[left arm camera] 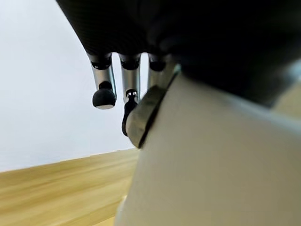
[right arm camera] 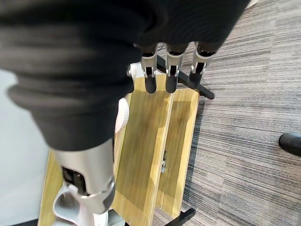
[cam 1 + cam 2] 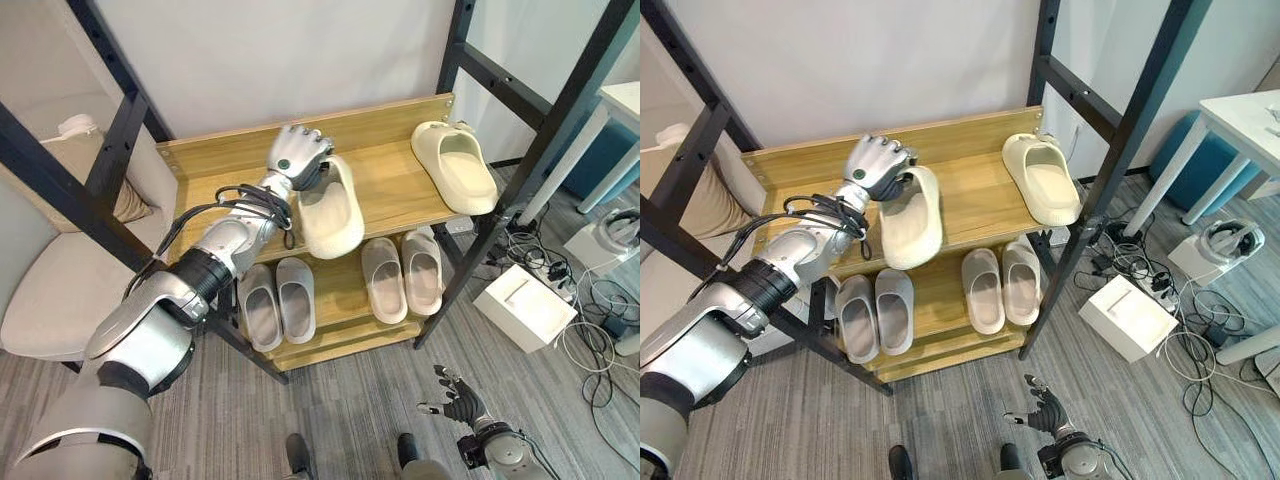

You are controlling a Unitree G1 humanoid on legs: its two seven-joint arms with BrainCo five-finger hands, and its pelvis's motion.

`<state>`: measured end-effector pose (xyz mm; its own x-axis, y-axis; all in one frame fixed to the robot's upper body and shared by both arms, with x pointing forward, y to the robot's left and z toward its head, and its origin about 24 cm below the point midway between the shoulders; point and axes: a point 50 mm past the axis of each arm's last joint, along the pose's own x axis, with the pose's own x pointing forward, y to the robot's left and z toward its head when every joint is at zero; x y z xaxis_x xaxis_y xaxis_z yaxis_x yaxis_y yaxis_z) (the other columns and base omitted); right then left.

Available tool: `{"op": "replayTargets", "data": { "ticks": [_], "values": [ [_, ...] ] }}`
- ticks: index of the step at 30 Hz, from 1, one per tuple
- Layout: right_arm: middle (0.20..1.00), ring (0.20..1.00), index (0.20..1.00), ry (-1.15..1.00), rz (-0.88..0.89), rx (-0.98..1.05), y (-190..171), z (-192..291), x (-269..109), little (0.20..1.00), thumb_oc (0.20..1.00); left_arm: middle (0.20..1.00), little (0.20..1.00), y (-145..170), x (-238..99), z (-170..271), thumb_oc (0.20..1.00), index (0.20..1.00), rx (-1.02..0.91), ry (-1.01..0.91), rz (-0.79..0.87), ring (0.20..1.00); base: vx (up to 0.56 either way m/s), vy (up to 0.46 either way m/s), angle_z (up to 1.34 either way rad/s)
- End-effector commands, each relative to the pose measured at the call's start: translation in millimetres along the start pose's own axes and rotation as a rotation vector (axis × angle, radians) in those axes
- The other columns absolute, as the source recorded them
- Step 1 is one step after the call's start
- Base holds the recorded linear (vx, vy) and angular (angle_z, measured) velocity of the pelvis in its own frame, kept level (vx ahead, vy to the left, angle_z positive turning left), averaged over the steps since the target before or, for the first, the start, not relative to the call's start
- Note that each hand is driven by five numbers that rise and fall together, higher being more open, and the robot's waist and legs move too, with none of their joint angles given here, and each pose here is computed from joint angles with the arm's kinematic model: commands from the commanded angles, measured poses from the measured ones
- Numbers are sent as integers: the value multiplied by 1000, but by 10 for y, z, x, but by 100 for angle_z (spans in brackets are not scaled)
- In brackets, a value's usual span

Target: Arrange the slippers neatly on the shoe rack.

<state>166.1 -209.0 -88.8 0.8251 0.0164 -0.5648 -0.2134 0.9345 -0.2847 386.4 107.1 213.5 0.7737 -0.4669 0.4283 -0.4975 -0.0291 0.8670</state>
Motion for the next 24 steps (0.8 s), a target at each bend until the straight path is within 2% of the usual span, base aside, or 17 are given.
{"op": "replayTargets", "data": {
  "ticks": [1, 8, 13, 24],
  "values": [
    [1000, 1000, 1000, -137, -55, 4, -166, 256, 5, 1000, 1000, 200, 200, 540, 312, -333, 200, 200, 49, 113, 173, 200, -3, -22, -5],
    [1000, 1000, 1000, -133, -101, -1, -301, 212, -70, 1000, 1000, 200, 200, 484, 381, -481, 200, 200, 109, 194, 100, 200, -2, -26, -14],
    [1000, 1000, 1000, -168, -104, 0, -347, 268, -96, 1000, 1000, 200, 200, 637, 404, -730, 200, 200, 209, 283, 114, 200, -62, -40, -26],
    [1000, 1000, 1000, -211, -112, 22, -330, 362, -77, 1000, 1000, 200, 200, 830, 365, -1019, 200, 200, 132, 467, 197, 200, -11, -32, -14]
  ]
}}
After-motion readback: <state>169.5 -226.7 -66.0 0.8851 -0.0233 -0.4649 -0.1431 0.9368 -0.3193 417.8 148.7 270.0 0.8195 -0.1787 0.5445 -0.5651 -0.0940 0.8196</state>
